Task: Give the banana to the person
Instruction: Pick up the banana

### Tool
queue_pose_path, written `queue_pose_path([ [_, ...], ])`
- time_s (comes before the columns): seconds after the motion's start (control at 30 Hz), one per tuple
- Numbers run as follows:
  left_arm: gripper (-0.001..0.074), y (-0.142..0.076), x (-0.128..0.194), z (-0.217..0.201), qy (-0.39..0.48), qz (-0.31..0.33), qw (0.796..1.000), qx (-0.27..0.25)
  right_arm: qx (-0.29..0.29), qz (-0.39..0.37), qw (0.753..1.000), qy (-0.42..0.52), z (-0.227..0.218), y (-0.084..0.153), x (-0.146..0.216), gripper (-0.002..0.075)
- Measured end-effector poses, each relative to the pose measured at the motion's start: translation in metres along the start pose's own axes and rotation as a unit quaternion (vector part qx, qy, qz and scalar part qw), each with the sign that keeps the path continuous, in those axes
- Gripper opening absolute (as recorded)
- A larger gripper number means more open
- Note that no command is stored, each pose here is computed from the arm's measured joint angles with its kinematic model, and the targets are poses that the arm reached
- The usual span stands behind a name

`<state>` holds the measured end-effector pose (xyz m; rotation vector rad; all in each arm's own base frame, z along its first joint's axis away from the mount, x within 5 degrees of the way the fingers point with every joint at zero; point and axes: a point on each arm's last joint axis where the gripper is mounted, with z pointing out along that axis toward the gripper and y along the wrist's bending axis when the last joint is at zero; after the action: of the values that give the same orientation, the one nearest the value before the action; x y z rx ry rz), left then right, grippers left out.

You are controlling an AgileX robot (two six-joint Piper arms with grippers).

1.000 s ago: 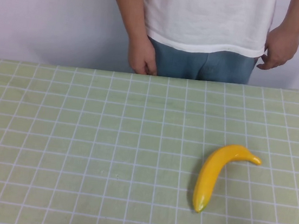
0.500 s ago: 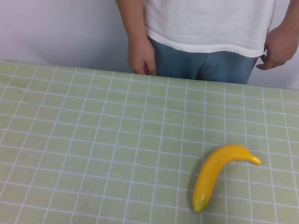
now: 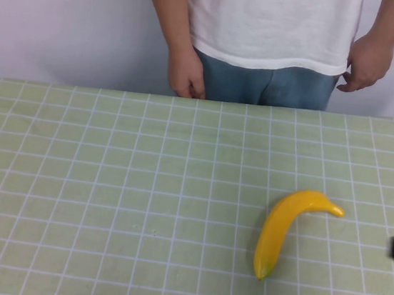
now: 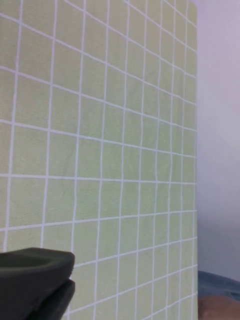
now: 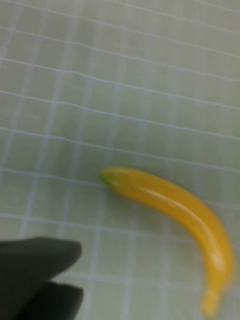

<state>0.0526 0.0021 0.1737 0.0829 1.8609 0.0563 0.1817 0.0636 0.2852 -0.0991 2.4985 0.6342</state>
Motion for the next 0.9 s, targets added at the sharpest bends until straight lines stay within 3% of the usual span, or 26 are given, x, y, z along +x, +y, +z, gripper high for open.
queue_pose_path([
  [0.17, -0.0004, 0.000, 0.000, 0.000, 0.000, 0.000, 1.000, 0.000, 0.012, -0.006, 0.997, 0.080, 0.042, 0.019, -0.016, 0.0423],
  [0.27, -0.0004, 0.000, 0.000, 0.000, 0.000, 0.000, 1.000, 0.000, 0.016, 0.002, 0.995, 0.099, 0.066, 0.033, -0.027, 0.0516],
  [0.57, -0.0004, 0.000, 0.000, 0.000, 0.000, 0.000, 1.000, 0.000, 0.047, 0.058, 0.992, 0.106, 0.142, 0.031, -0.054, 0.0517],
  [0.9, -0.0004, 0.000, 0.000, 0.000, 0.000, 0.000, 1.000, 0.000, 0.061, 0.071, 0.985, 0.145, 0.210, 0.021, -0.066, 0.0514],
])
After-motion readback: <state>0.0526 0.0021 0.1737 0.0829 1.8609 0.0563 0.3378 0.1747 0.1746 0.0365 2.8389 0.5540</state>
